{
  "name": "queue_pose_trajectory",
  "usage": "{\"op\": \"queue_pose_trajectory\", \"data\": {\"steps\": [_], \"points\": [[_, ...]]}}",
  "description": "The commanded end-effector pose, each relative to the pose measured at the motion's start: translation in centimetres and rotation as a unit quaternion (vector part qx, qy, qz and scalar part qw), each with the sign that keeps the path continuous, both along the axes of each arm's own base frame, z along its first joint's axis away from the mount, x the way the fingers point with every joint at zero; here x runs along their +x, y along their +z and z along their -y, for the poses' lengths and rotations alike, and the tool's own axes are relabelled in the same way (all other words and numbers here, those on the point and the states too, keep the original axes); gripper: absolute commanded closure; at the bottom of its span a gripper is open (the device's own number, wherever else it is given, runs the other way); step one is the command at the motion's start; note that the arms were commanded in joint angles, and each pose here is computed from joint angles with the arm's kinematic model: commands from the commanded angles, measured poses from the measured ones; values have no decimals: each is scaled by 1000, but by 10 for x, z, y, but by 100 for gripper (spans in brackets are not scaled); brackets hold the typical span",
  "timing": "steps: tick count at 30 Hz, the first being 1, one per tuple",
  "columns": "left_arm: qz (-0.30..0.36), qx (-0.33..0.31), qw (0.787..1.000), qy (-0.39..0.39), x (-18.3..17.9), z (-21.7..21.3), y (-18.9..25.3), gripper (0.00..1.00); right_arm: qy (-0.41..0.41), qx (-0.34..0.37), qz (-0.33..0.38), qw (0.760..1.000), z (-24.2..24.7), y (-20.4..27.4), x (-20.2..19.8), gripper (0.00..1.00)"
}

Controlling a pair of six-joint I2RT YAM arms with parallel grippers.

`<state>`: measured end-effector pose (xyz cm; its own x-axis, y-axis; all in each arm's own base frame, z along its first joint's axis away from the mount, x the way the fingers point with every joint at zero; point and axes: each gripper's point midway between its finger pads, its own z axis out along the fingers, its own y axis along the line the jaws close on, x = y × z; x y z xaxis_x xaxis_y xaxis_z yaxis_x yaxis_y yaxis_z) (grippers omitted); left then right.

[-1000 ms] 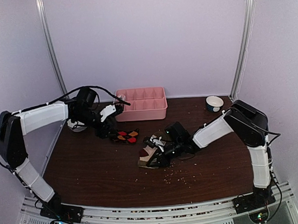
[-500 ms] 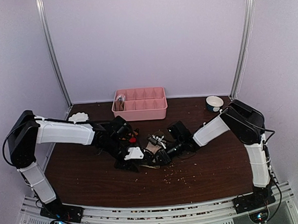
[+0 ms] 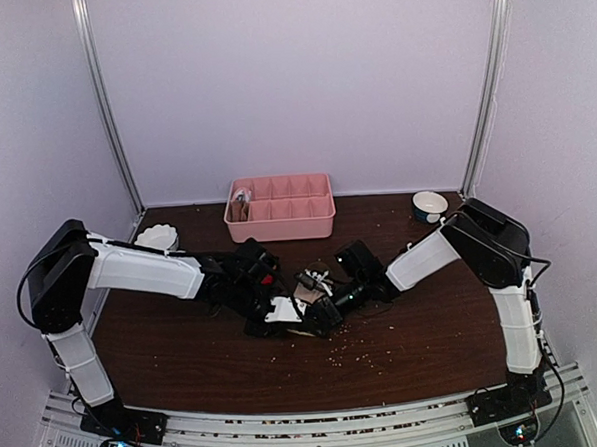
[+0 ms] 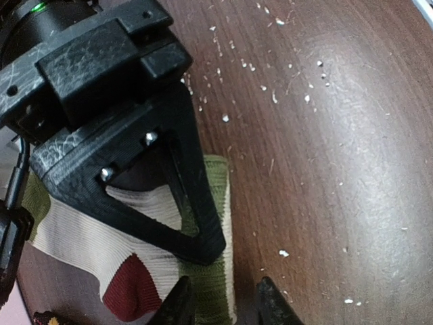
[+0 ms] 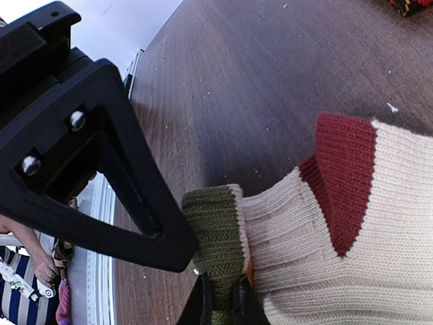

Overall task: Roll the socks
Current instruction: Roll the sock at the center of the board.

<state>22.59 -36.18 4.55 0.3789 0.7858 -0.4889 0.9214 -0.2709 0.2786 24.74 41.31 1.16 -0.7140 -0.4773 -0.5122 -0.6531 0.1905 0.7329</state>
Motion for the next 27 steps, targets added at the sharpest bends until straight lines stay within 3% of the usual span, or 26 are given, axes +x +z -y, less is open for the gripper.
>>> {"op": "queue_pose_trajectory", "data": {"steps": [1,9,12,14,18,27], "points": [[24,9,999,19,10,0,-11,69,-51,-258,-172,949,92,-122,-63,100],[17,40,998,36,11,-10,-31,76,-51,-256,-175,949,93,-121,-65,100],[7,40,998,40,9,-9,-34,91,-55,-249,-177,951,90,-119,-63,100],[-7,42,998,44,7,-8,-36,100,-63,-242,-173,953,87,-116,-60,92],[-75,57,994,50,-3,-8,-43,100,-83,-224,-147,960,83,-102,-49,77],[-232,105,965,66,-24,-28,-58,100,-144,-212,-15,966,100,-68,-26,65]]}}
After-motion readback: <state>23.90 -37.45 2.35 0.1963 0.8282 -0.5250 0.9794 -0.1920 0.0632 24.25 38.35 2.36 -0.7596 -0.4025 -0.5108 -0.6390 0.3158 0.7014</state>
